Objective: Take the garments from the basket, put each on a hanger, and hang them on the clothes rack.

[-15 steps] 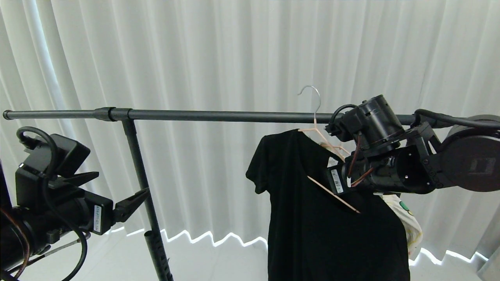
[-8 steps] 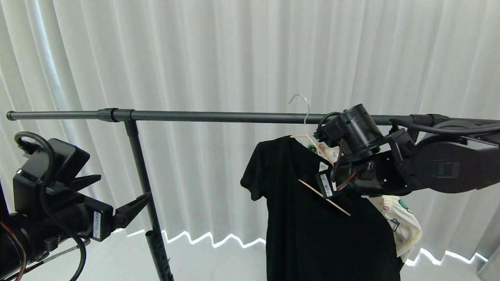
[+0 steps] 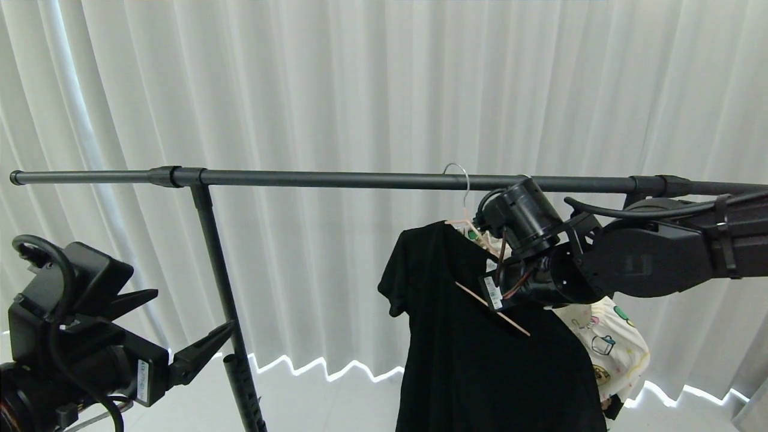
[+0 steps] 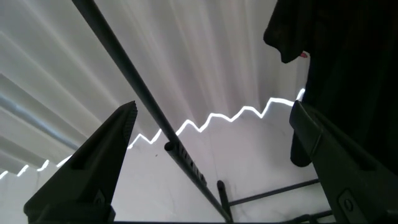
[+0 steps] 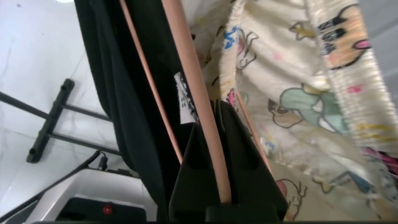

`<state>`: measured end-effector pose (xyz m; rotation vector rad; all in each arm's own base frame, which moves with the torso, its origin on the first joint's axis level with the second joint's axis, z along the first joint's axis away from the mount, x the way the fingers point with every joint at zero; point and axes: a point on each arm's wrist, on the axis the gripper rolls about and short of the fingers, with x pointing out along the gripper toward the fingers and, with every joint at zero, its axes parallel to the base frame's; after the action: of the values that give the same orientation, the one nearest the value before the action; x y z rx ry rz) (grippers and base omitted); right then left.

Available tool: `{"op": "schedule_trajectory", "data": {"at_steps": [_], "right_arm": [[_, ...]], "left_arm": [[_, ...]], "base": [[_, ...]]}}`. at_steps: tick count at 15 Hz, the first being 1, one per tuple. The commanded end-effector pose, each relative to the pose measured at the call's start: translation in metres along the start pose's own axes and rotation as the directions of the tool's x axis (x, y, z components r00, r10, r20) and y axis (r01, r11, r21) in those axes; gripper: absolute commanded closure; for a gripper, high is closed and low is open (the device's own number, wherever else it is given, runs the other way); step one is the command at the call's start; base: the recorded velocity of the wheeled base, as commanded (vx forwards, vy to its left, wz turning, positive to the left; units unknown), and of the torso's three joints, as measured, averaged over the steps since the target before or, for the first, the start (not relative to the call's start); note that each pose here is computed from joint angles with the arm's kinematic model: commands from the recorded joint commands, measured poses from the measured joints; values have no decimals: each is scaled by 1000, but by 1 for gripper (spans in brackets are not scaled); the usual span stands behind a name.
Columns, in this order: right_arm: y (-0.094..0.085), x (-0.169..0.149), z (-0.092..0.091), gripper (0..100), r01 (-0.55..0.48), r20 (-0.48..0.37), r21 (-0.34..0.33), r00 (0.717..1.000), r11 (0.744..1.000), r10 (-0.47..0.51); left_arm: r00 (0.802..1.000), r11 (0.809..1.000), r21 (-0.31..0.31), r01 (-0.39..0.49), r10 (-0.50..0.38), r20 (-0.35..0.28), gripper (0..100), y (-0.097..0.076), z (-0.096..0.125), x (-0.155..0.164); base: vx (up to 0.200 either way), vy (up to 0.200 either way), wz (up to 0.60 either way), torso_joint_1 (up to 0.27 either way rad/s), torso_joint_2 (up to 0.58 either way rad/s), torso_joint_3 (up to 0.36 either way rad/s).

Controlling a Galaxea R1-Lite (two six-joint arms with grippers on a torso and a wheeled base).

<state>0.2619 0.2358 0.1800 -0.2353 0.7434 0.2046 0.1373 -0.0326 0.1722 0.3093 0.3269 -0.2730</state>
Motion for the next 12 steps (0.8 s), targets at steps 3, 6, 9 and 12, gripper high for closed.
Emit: {"op": "schedule_trajectory", "data": {"at_steps": [3, 6, 9, 12], "right_arm": [[2, 5, -2, 100, 2, -12, -7, 1000, 1000, -2], [2, 3, 3, 100, -1, 4, 2, 1000, 1000, 1], [4, 4, 3, 100, -1, 1, -2, 1000, 1000, 1], [2, -3, 5, 0, -8, 14, 30, 1000, 1000, 8]], "left_arm": [[1000, 1000, 0, 3, -3, 8, 0, -1, -1, -3], [1000, 1000, 0, 3, -3, 6, 0, -1, -1, -3], [1000, 1000, 0, 3, -3, 6, 0, -1, -1, -3], [1000, 1000, 2, 3, -3, 8, 0, -1, -1, -3]], "base": [[0, 0, 0, 0, 0, 0], [0, 0, 0, 0, 0, 0], [0, 0, 0, 0, 0, 0], [0, 0, 0, 0, 0, 0]]}}
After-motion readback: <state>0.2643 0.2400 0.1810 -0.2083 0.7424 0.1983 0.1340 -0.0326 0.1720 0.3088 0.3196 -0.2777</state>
